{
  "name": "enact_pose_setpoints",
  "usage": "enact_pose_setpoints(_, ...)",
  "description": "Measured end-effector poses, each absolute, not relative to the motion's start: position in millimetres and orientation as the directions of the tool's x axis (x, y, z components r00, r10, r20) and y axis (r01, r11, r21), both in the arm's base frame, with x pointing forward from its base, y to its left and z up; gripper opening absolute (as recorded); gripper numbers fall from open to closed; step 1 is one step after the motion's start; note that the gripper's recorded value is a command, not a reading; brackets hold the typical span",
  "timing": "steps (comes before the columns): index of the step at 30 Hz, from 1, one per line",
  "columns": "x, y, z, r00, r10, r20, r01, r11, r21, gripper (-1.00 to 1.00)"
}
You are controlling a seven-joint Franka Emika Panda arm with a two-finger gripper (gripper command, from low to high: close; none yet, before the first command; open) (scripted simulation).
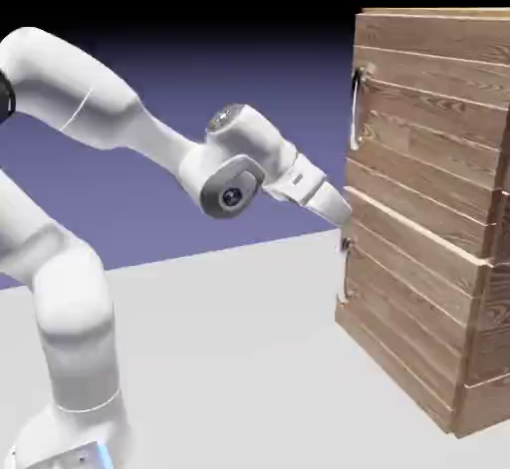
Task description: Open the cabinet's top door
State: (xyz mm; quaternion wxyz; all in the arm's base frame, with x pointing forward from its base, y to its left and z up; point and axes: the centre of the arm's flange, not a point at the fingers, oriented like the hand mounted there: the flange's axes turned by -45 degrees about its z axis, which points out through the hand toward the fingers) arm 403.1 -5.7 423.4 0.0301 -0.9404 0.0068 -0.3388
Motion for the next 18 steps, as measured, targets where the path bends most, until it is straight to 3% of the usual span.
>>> enact_pose_setpoints(8, 421.2, -30.6, 308.8, 0.909, -0.233, 0.346, -0.169, -0.964, -0.205, 0.0)
enact_pose_setpoints(18, 402.0, -71.6, 193.6, 0.898, -0.433, 0.072, -0.423, -0.898, -0.125, 0.0)
